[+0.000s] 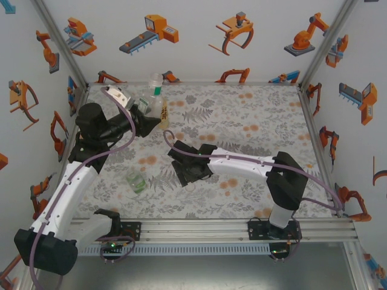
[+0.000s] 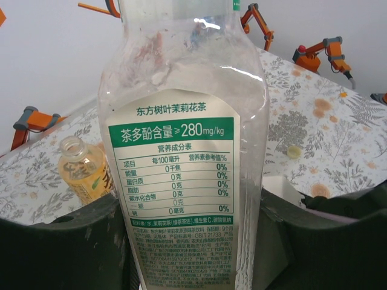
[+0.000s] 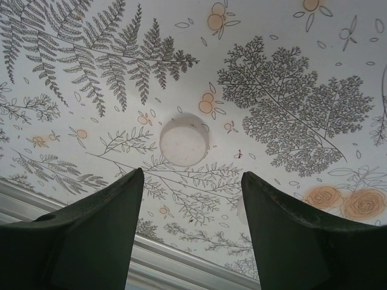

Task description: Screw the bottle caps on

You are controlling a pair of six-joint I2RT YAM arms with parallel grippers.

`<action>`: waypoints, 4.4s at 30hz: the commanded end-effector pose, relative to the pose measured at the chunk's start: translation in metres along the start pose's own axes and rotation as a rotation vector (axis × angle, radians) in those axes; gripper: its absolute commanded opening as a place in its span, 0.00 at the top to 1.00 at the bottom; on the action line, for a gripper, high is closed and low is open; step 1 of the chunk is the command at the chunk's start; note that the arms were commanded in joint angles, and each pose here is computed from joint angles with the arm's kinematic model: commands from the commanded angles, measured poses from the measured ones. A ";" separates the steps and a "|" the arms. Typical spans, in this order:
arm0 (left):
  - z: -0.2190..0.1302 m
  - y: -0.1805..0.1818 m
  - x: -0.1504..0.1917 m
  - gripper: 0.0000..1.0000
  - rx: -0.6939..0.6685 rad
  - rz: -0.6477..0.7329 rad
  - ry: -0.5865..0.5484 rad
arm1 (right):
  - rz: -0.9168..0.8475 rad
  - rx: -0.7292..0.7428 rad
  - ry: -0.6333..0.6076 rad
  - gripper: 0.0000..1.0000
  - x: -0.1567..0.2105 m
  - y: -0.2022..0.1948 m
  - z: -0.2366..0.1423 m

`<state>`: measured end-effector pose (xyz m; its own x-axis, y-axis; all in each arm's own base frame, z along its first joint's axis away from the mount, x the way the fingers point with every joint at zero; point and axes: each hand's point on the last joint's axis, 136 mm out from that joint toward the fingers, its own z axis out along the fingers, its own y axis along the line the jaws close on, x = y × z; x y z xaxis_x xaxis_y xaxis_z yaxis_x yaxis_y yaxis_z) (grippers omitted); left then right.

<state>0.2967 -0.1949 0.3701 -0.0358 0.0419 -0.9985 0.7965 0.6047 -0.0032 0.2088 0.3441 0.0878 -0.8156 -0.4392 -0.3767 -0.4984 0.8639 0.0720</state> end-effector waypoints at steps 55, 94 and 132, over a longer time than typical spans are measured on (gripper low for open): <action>0.003 0.018 0.007 1.00 -0.042 -0.023 0.006 | -0.001 0.012 0.118 0.48 0.030 0.004 0.059; 0.011 0.012 0.014 1.00 -0.016 -0.029 0.043 | 0.001 -0.024 0.083 0.74 0.014 0.006 0.036; 0.041 -0.064 0.057 1.00 0.318 0.070 0.202 | 0.293 -0.368 -0.315 0.78 -0.089 -0.135 -0.122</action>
<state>0.2748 -0.2609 0.2956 -0.1420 0.2506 -0.9576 0.9297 0.3660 -0.0421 0.3144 0.2243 0.1993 -0.8521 -0.0312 -0.5225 -0.3059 0.8397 0.4486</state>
